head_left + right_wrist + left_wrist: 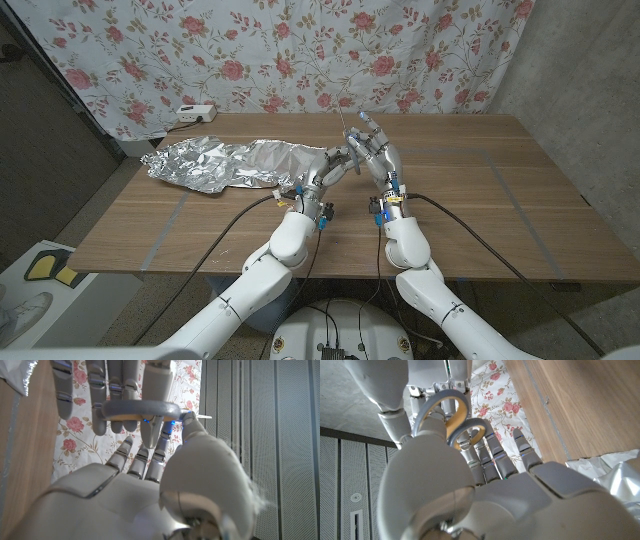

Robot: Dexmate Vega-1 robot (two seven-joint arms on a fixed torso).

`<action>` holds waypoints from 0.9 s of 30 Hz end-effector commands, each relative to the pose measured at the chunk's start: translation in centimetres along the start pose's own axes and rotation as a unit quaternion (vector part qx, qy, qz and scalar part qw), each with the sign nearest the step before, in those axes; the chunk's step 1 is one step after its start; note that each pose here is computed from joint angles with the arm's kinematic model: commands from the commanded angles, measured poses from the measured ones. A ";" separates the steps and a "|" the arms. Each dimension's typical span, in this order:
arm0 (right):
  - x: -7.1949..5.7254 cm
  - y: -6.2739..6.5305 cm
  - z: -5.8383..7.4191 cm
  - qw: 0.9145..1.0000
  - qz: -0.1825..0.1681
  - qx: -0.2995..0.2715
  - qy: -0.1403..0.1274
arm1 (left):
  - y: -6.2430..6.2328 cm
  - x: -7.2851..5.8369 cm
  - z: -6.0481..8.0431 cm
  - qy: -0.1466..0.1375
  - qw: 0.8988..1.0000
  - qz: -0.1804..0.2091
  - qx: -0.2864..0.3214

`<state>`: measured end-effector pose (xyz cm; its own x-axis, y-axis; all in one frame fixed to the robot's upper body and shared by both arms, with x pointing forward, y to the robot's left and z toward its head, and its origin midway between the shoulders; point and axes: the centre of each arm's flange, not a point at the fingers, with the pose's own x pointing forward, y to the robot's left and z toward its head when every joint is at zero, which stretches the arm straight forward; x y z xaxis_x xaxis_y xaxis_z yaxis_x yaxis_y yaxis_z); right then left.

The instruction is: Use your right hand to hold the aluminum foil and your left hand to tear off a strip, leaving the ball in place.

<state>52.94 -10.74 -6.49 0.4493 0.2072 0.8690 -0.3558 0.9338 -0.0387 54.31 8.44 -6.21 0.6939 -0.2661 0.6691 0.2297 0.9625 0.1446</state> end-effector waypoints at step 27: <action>-0.2 -1.6 0.0 0.999 -0.024 0.024 0.010 | -0.9 1.2 -0.5 -0.005 0.999 -0.038 -0.023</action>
<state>53.59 -11.96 -6.38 0.4730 0.1785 0.8628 -0.3704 0.9288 0.0109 55.10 7.46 -5.98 0.6692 -0.3293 0.6661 0.2948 0.9405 0.1688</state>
